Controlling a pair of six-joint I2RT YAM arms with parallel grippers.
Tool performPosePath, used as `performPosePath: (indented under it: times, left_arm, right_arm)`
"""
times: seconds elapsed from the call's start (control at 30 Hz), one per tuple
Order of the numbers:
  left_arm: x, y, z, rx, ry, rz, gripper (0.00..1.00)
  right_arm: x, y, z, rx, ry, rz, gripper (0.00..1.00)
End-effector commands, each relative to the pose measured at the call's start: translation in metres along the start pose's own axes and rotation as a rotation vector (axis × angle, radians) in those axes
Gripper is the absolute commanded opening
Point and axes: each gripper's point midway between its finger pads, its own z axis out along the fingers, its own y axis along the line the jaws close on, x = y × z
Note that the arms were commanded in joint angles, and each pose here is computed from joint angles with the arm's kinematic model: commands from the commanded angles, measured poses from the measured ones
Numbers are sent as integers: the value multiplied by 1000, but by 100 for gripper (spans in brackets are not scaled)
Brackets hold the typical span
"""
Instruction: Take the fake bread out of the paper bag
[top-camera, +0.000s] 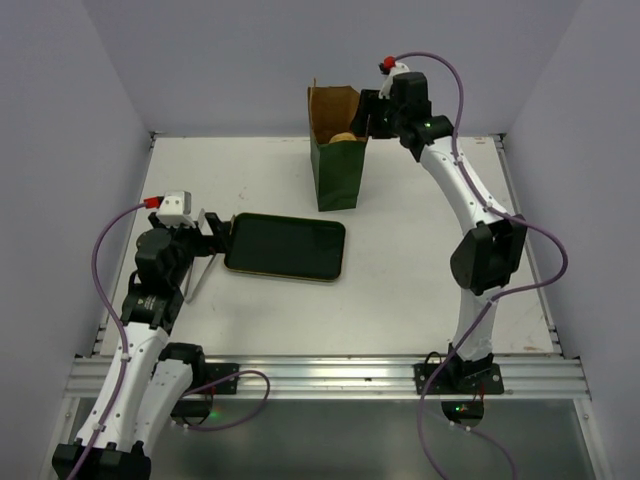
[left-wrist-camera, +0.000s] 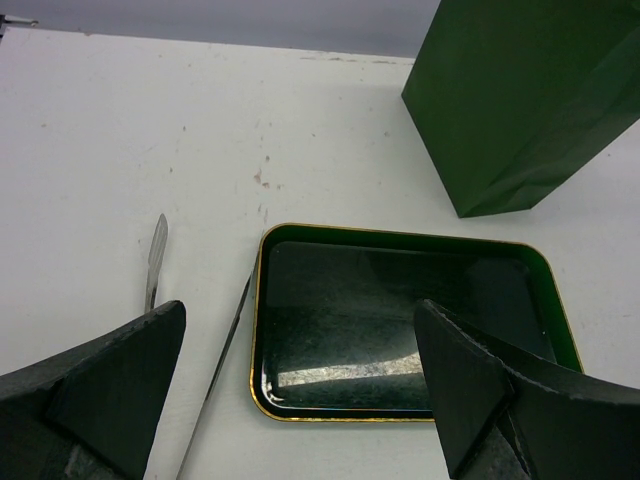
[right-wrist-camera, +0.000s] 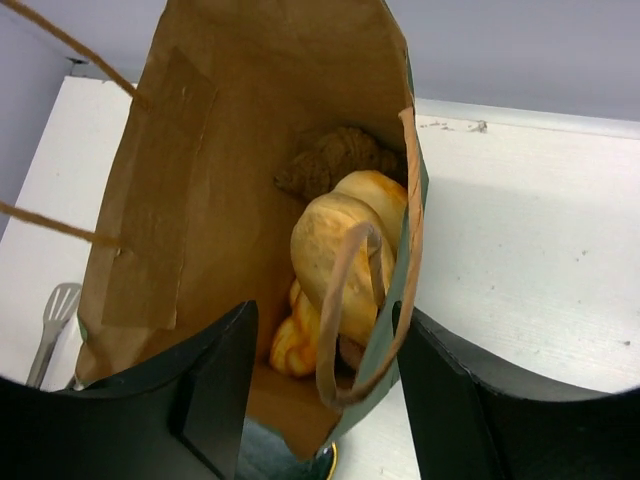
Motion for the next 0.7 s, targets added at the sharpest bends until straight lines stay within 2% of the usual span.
performPosePath:
  times: [0.0, 0.07, 0.4, 0.43, 0.67]
  left_arm:
    - [-15, -1, 1, 3, -55, 26, 100]
    - [-15, -1, 2, 4, -55, 26, 100]
    - [-15, -1, 2, 4, -55, 28, 100]
    - [-15, -1, 2, 4, -55, 29, 100]
    - [-14, -1, 2, 4, -52, 29, 100]
  right_arm:
    - [-38, -3, 2, 59, -123, 15, 59]
    - [-32, -6, 11, 71, -112, 12, 51]
    - [-29, -14, 30, 115, -112, 0, 34]
    - [-30, -14, 30, 118, -116, 0, 27]
    - [-49, -18, 25, 152, -169, -33, 0]
